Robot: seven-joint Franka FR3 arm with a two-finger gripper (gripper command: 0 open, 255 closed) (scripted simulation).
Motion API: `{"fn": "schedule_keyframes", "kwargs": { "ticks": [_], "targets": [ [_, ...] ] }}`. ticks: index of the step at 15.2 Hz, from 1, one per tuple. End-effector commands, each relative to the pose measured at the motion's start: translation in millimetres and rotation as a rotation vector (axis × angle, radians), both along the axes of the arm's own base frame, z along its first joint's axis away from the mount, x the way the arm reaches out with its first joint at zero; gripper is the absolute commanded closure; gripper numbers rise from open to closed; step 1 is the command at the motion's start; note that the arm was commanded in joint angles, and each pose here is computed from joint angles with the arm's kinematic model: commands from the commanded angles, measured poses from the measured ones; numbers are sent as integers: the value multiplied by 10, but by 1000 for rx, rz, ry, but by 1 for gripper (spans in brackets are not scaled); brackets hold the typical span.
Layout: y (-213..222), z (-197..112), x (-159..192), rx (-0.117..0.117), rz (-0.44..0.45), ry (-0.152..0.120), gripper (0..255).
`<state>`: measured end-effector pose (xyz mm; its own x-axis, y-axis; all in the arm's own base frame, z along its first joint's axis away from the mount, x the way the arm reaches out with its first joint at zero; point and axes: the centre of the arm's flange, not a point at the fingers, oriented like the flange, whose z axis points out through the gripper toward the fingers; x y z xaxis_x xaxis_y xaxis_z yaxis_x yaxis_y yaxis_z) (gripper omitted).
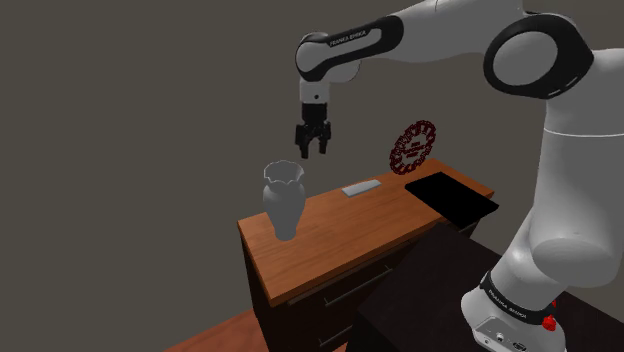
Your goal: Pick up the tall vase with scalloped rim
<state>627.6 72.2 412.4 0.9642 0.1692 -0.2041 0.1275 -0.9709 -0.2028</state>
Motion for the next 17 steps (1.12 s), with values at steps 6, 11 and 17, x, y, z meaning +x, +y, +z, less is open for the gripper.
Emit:
{"fn": "schedule_keyframes", "kwargs": {
  "ticks": [6, 11, 17],
  "targets": [
    [316, -393, 580, 52, 34, 37, 0],
    [316, -657, 580, 52, 34, 37, 0],
    [324, -743, 584, 52, 34, 37, 255]
  ]
}}
